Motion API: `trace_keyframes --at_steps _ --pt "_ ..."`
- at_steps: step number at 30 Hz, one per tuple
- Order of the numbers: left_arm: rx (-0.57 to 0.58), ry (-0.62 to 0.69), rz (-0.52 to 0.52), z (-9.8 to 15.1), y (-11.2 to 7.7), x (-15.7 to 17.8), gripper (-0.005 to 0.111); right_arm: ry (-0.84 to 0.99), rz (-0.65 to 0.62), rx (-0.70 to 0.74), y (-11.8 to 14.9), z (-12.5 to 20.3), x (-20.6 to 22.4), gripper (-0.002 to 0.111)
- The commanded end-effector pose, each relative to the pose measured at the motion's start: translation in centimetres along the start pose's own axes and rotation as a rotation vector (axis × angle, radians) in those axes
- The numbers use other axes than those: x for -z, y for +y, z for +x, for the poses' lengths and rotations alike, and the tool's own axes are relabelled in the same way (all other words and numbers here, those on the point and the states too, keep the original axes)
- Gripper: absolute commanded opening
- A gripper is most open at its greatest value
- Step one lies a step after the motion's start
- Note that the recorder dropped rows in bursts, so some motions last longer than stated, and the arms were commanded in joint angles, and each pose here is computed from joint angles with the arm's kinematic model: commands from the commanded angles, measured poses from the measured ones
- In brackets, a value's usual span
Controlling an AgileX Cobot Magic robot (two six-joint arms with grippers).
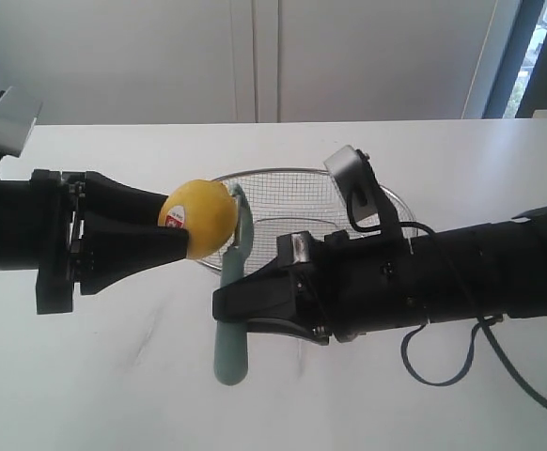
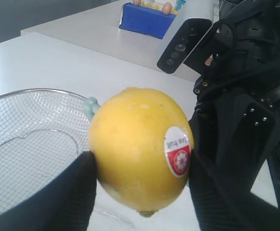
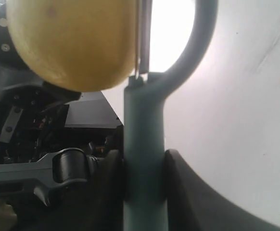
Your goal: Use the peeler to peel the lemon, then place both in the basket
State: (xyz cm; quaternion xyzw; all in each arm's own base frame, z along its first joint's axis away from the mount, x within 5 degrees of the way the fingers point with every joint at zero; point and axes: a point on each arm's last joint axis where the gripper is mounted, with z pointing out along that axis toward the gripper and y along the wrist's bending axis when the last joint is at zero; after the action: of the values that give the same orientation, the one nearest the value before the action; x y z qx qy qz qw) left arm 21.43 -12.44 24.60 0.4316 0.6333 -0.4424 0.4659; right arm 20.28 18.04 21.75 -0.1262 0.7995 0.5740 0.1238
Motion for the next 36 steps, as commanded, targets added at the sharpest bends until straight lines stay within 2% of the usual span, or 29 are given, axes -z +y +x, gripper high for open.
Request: trace_keyframes --at_steps 1,12,21,26,31,36 --pt "-0.151 -0.038 0.015 -0.4 -0.2 -0.1 0.0 -0.011 -0.011 0.013 0.3 0.0 0.2 0.0" --pt "-0.15 -0.036 0.008 -0.4 -0.1 -0.1 0.0 -0.068 -0.029 0.053 1.2 -0.6 1.9 0.0" --pt "-0.144 -0.058 -0.002 -0.5 0.2 0.5 0.0 -0.075 -0.075 0.155 4.9 0.4 4.5 0.0" --pt "-0.144 -0.059 0.0 -0.5 0.2 0.5 0.0 -0.102 -0.019 0.242 6.5 1.2 6.7 0.0" --pt "-0.143 -0.068 0.005 -0.6 0.2 0.5 0.0 -0.105 0.089 0.335 6.7 1.8 7.7 0.0" --pt "-0.147 -0.084 0.022 -0.8 0.0 0.5 0.0 -0.132 0.184 0.229 4.9 1.8 7.5 0.0"
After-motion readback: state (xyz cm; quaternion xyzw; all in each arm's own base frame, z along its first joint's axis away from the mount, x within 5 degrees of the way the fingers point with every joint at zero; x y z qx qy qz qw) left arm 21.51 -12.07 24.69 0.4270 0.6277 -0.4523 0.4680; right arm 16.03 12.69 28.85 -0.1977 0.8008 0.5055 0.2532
